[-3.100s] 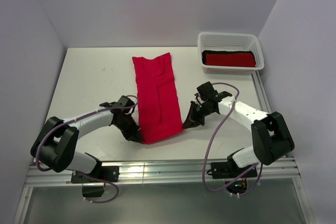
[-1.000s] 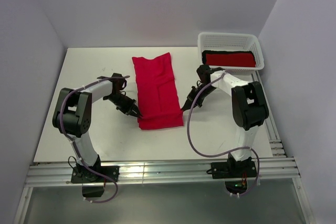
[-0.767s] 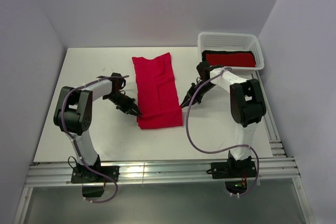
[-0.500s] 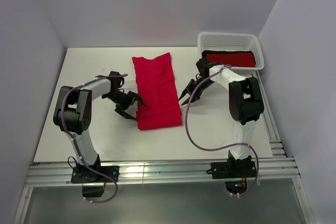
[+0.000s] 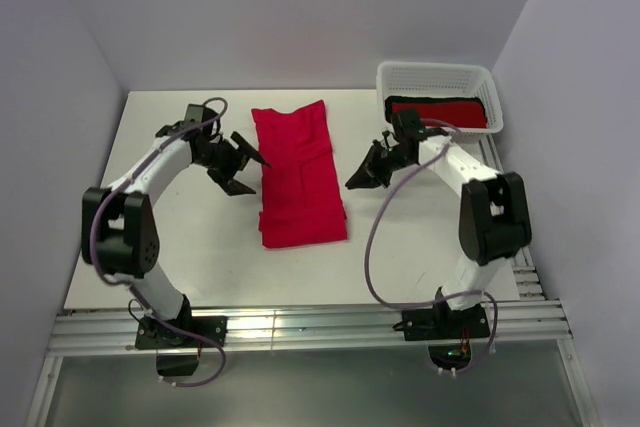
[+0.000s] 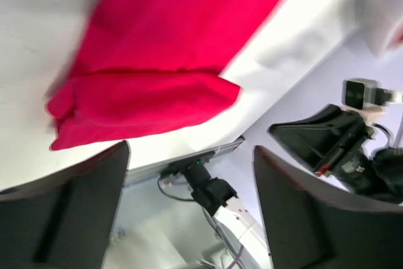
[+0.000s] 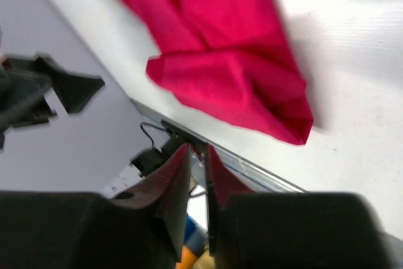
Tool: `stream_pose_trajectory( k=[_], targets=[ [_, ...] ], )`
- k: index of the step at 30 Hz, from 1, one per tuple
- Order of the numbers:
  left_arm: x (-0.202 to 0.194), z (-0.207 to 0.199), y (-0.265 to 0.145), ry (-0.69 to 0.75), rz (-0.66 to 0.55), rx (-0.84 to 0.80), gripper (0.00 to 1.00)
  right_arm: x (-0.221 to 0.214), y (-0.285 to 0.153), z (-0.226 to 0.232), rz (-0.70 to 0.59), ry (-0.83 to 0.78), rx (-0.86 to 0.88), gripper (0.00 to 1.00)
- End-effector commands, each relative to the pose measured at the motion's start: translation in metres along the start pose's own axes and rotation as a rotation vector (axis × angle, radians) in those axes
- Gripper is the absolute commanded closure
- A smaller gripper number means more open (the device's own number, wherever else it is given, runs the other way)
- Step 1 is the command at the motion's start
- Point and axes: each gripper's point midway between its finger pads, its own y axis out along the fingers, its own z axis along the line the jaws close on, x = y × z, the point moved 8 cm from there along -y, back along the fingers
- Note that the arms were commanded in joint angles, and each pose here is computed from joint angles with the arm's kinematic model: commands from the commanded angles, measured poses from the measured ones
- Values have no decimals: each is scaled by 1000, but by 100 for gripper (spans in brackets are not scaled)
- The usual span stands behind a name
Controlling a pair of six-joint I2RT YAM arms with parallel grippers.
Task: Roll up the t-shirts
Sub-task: Roll the tshirt
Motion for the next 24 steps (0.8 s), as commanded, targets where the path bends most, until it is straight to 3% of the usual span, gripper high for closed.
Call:
stream_pose_trajectory(
  k=[1,3,4,8,9,12,19,24],
  targets=[
    [-22,-4,-17,184,-67,-146,19,-26,-14,10,-28,-200,244,84],
    [-48,9,-6,217,-5,-205,30,-34,-1,4,-26,-276,305,93],
    [-56,11,-2,240,2,-234,42,-40,2,3,-12,-307,329,99],
    [-94,10,23,389,-25,-298,63,-57,23,4,-15,-470,436,100],
    [-95,15,30,397,-51,-279,78,-63,29,-1,-3,-475,438,100],
    [-106,16,45,436,-54,-322,100,-75,45,-1,-10,-531,475,100],
    [-100,23,69,483,-107,-347,100,-65,89,-5,46,-470,566,100],
    [-85,56,94,452,-92,-362,100,-52,114,-22,54,-417,552,100]
  ],
)
